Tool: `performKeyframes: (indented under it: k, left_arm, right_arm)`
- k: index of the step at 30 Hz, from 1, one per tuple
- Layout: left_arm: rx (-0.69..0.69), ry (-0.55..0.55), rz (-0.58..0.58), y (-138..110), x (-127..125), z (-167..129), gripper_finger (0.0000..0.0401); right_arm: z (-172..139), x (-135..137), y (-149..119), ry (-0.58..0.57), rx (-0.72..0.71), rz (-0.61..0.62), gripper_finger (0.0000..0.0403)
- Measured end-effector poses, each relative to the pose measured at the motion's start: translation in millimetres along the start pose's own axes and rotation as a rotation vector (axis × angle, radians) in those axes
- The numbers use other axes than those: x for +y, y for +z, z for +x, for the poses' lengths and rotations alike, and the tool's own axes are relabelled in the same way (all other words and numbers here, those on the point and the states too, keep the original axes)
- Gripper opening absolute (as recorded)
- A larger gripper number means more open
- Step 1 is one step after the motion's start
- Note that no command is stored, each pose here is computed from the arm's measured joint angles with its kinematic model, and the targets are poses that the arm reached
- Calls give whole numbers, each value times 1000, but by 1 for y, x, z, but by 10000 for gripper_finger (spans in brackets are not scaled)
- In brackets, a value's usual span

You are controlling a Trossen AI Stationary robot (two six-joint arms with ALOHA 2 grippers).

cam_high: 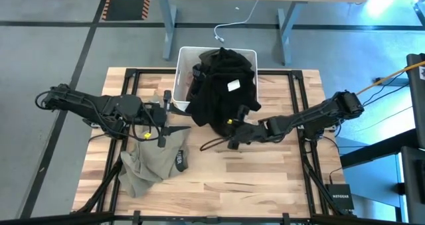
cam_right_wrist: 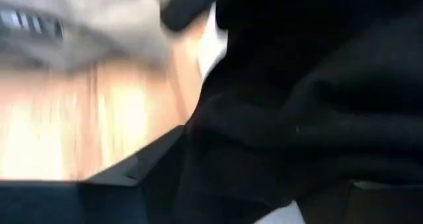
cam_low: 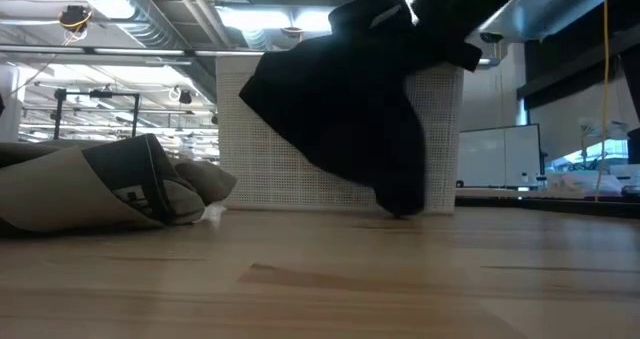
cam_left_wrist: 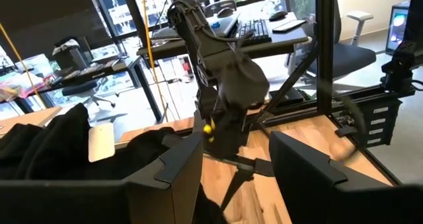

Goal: Sort clothes
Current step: Put the black shirt into the white laundry bin

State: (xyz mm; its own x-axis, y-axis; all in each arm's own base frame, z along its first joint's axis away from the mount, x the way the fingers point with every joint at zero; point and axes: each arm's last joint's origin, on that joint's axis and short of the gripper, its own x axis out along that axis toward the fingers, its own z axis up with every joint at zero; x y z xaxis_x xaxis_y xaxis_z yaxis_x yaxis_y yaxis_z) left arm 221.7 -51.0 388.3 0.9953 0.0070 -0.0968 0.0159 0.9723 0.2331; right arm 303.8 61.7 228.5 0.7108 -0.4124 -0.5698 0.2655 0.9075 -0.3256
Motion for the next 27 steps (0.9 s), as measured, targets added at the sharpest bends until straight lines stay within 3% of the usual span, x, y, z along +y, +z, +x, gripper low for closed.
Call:
performKeyframes:
  k: [3,7,9,14,19,24,27]
  left_arm:
    - [0,0,-1,0,0,0,170]
    - [-1,0,2,0,0,0,170]
    - [-1,0,2,0,0,0,170]
    - [0,0,-1,0,0,0,170]
    - [0,0,-1,0,0,0,170]
    - [0,0,-1,0,0,0,170]
    - [1,0,-1,0,0,0,170]
  right_arm:
    - [-1,1,14,2,-127,-32,189]
    - [-8,-3,38,-36,-254,-106,51]
    - [-17,-7,59,-86,-303,-171,18]
    - [-40,-37,113,-245,-383,-246,35]
    - [-60,-92,157,-371,-412,-269,10]
    - [-66,-157,175,-516,-393,-171,32]
    - [-58,-187,170,-528,-377,-91,38]
